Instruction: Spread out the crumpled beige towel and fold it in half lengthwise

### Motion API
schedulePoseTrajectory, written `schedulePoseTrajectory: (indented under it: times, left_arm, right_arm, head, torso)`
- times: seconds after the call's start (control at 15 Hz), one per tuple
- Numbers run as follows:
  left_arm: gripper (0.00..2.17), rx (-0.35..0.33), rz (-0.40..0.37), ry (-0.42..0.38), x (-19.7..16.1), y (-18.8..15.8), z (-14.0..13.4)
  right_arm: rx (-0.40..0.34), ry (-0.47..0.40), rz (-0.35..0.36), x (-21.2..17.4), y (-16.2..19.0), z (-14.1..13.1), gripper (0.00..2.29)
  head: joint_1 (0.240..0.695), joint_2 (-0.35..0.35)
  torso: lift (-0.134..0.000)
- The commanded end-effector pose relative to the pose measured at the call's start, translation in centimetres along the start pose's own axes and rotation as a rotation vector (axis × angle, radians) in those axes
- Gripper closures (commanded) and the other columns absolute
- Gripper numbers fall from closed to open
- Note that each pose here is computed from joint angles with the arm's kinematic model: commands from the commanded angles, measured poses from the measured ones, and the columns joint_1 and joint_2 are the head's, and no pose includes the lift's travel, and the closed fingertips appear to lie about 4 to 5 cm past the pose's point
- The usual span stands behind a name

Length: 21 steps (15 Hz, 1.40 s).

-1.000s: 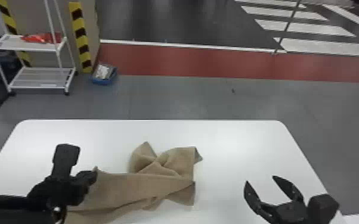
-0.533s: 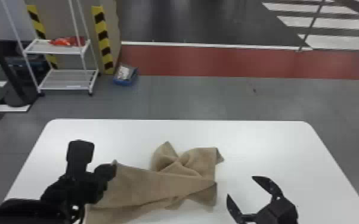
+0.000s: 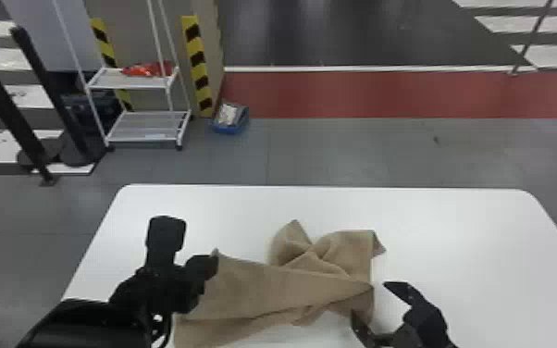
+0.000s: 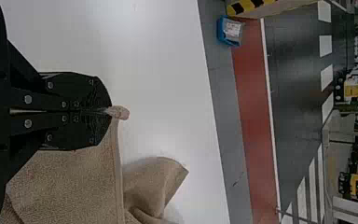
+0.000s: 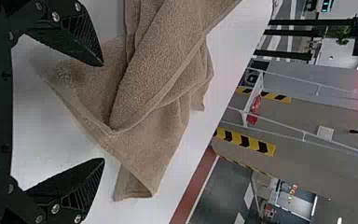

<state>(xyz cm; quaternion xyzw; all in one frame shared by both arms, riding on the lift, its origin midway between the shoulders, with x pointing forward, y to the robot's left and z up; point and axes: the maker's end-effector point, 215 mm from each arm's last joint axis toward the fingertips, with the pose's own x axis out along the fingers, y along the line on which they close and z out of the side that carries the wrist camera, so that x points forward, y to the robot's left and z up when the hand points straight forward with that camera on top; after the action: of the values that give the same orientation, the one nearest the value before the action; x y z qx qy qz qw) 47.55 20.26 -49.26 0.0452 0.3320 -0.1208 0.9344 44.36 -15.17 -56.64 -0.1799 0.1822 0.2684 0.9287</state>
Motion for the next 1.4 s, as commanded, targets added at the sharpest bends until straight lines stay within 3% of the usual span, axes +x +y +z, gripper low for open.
schedulePoseTrajectory:
  times: [0.0, 0.13, 0.27, 0.33, 0.47, 0.53, 0.67, 0.8, 1.0, 1.2, 1.33]
  left_arm:
    - [1.72, 0.000, -0.001, -0.003, -0.1, 0.0, 0.1]
    - [1.72, 0.000, 0.000, -0.002, -0.1, 0.1, 0.1]
    - [1.72, 0.000, -0.001, -0.007, -0.2, 0.1, 0.3]
    - [1.72, 0.000, 0.003, -0.007, -0.3, 0.3, 0.2]
    - [1.72, -0.006, 0.012, -0.013, -0.6, 0.9, 0.4]
    - [1.72, -0.007, 0.017, -0.018, -0.9, 1.1, 0.6]
    - [1.72, -0.010, 0.022, -0.028, -1.3, 1.4, 0.9]
    - [1.72, -0.013, 0.028, -0.039, -1.6, 1.7, 1.3]
    - [1.72, -0.014, 0.028, -0.041, -1.6, 1.8, 1.4]
    - [1.72, -0.017, 0.032, -0.037, -1.7, 2.0, 1.2]
    - [1.72, -0.018, 0.032, -0.039, -1.7, 2.0, 1.1]
  right_arm:
    - [0.003, 0.029, 0.022, 1.0, 0.6, -0.5, 0.30]
    - [0.010, 0.036, 0.046, 1.5, 1.4, -0.8, 0.81]
    - [0.010, 0.032, 0.044, 1.5, 1.3, -0.6, 1.51]
    - [0.005, 0.033, 0.037, 1.4, 1.0, -0.5, 1.68]
    - [-0.001, 0.017, 0.018, 0.9, 0.0, -0.4, 1.69]
    - [-0.003, -0.016, -0.016, 0.2, -1.3, 0.3, 1.99]
    - [0.001, -0.083, -0.099, -2.1, -4.6, 2.0, 2.07]
    - [-0.010, -0.195, -0.189, -6.1, -8.0, 5.2, 2.07]
    - [-0.052, -0.321, -0.263, -12.0, -11.6, 10.8, 2.07]
    - [-0.117, -0.250, -0.169, -10.1, -9.8, 11.3, 2.06]
    - [-0.170, -0.106, -0.035, -5.0, -5.4, 7.2, 2.06]
  head:
    - [0.695, 0.060]
    - [0.695, 0.068]
    - [0.695, 0.076]
    - [0.695, 0.079]
    - [0.695, 0.080]
    - [0.695, 0.079]
    - [0.695, 0.069]
    - [0.695, 0.046]
    - [0.695, -0.001]
    - [0.695, -0.023]
    - [0.695, -0.001]
  torso:
    - [0.000]
    - [0.000]
    - [0.000]
    - [0.000]
    - [0.000]
    - [0.000]
    - [0.000]
    - [0.000]
    - [0.000]
    - [0.000]
    - [0.000]
